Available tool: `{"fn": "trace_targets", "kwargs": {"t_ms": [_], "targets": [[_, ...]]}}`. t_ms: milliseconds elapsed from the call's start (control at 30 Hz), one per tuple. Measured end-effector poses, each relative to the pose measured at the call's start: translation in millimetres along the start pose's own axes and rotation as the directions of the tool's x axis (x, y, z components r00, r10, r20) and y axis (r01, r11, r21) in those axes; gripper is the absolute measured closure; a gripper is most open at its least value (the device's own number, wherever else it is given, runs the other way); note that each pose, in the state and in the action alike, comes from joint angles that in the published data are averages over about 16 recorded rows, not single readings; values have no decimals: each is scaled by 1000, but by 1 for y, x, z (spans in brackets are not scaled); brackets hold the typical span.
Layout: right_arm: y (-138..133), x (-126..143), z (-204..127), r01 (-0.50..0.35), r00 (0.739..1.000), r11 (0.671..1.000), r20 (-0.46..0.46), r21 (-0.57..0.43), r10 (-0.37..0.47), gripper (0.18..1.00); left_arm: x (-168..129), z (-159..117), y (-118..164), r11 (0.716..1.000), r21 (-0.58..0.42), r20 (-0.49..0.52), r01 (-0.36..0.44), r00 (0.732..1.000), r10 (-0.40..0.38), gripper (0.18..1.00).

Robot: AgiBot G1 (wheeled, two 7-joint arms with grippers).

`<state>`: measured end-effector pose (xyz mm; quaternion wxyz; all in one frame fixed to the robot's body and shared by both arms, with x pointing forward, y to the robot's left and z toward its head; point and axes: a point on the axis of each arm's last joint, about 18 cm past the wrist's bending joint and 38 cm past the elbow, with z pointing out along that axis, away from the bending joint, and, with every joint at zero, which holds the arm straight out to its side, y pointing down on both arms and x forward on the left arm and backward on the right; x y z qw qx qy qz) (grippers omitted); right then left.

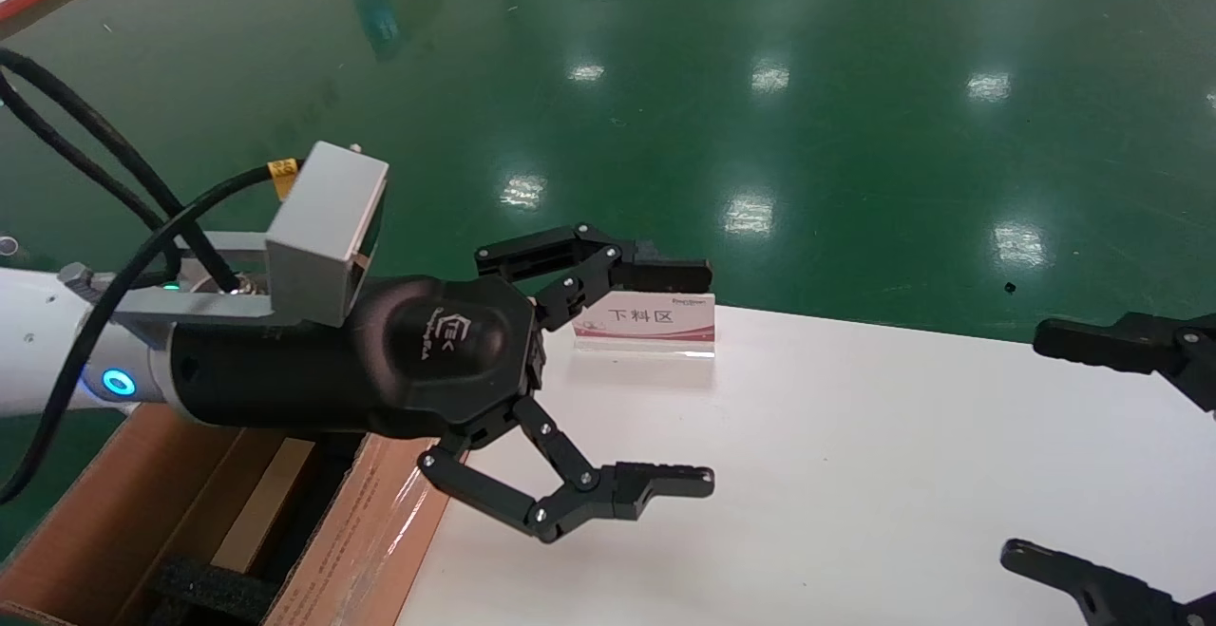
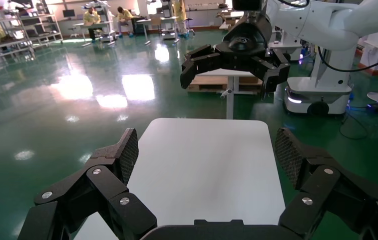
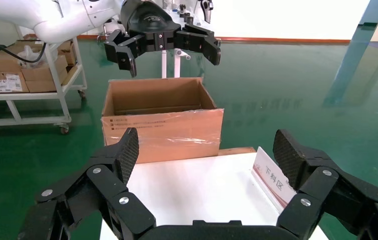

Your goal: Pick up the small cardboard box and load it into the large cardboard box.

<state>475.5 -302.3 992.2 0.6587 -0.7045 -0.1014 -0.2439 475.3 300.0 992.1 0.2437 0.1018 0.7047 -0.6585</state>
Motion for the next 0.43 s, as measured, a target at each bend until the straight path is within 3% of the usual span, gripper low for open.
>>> {"fn": "trace_targets", "kwargs": {"t_ms": [433], "targets": [[0,0,0,0,1000,1000,0,0,0,178,0,0,0,1000,0,0,0,1000,0,184]]}}
